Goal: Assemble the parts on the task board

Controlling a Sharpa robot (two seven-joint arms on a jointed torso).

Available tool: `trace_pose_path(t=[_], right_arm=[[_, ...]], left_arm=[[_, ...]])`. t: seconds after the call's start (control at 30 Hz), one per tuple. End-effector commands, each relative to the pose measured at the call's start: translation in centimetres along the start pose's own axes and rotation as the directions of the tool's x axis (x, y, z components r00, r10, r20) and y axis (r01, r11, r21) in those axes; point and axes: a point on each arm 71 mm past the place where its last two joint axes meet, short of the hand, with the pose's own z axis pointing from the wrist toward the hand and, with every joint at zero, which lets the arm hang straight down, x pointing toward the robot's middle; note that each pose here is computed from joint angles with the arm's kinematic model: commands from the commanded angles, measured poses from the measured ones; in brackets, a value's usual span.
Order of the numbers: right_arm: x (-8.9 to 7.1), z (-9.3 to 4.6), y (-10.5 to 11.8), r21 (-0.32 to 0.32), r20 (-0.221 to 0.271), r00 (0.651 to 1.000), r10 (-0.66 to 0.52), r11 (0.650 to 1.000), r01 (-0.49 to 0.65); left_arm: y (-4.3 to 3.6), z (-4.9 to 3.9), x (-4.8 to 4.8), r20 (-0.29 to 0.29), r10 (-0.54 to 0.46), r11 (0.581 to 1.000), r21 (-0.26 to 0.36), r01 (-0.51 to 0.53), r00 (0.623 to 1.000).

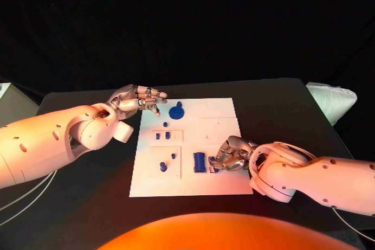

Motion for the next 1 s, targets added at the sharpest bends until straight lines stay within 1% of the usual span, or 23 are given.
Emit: trace_pose_path(t=[0.03, 0.4, 0.7, 1.0], right_arm=[[0.10, 0.03, 0.11, -0.008, -0.003, 1.000, 0.010, 1.000, -0.010], [0.13, 0.20, 0.15, -0.010, -0.005, 1.000, 0.014, 1.000, -0.014], [0.18, 0.37, 0.08, -0.007, -0.017, 1.000, 0.005, 1.000, -0.005], [0.17, 0.36, 0.12, -0.017, -0.016, 1.000, -0.005, 1.000, 0.005]], left_arm=[[-0.09, 0.08, 0.18, -0.009, -0.007, 1.000, 0.009, 0.007, 1.000], [-0.08, 0.14, 0.18, -0.008, -0.007, 1.000, 0.009, 0.007, 1.000], [-0.07, 0.14, 0.15, -0.007, -0.007, 1.000, 0.009, 0.007, 1.000], [-0.05, 0.14, 0.12, -0.007, -0.006, 1.000, 0.007, 0.006, 1.000]])
